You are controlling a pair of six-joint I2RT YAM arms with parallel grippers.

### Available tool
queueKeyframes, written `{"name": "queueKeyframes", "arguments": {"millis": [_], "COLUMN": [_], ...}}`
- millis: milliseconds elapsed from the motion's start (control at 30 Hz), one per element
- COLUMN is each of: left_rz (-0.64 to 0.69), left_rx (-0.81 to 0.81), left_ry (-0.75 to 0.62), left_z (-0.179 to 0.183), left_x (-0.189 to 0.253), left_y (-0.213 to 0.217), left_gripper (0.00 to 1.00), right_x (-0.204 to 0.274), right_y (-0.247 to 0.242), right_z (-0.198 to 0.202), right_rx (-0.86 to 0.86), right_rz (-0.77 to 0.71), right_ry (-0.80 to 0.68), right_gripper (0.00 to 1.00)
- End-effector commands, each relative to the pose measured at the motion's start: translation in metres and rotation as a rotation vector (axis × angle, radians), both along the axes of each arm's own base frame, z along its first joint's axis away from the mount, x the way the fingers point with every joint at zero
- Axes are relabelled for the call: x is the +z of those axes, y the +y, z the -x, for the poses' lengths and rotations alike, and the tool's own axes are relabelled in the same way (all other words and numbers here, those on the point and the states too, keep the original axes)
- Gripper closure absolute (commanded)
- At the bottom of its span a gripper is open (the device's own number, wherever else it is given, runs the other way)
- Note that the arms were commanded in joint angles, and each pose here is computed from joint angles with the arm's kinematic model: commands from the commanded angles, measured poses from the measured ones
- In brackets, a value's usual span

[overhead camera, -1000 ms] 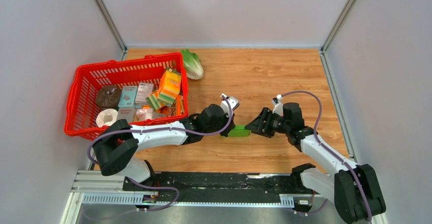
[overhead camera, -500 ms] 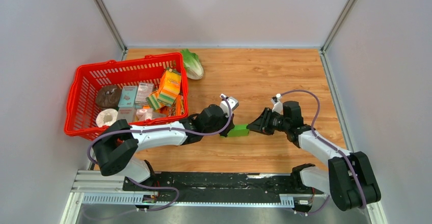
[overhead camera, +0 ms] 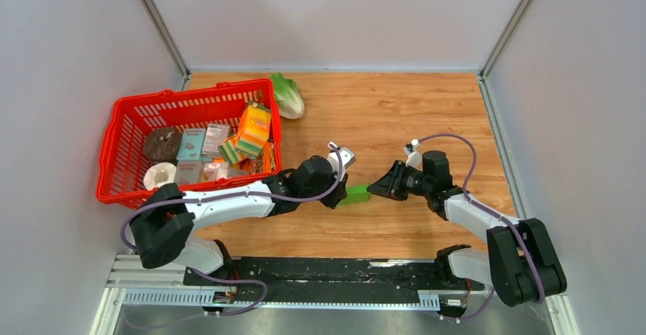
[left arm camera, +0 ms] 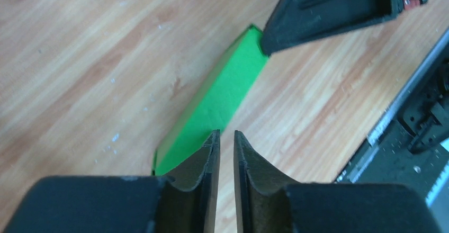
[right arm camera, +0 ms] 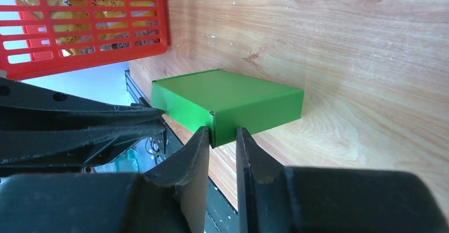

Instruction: Fold the paper box

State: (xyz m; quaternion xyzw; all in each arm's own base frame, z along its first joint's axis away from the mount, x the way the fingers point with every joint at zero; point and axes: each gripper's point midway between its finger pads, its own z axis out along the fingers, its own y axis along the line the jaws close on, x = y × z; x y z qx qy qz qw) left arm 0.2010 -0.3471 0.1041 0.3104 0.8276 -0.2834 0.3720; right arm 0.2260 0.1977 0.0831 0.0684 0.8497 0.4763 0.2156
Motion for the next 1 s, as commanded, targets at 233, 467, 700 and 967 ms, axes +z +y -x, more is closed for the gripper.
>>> {"name": "queueKeyframes", "arguments": {"millis": [233, 467, 700, 967], "left_rz": [-0.002, -0.021, -0.086, -0.142], "left_rx": [-0.014, 0.017, 0.028, 0.015], "left_ry": [0.084, 0.076, 0.129, 0.064], "left_z": [0.012, 0.004, 0.009, 0.005], "left_x": [0.029, 0.021, -0.017, -0.002], "left_y": [0.033, 0.040, 0.048, 0.060], "left_gripper": [0.91, 0.94, 0.97, 0.97], "right_x": [-0.030, -0.030, -0.029, -0.024], "right_y": [-0.012, -0.012, -0.012, -0.012], "right_z": [0.006, 0.006, 0.006, 0.004], "right_rx": [-0.038, -0.035, -0.033, -0.030], "right_rz": [0.100, 0.101, 0.108, 0.111], "right_ry": [0.066, 0.067, 0.063, 0.053], "right_gripper": [0.95, 0.95, 0.96, 0.97]}}
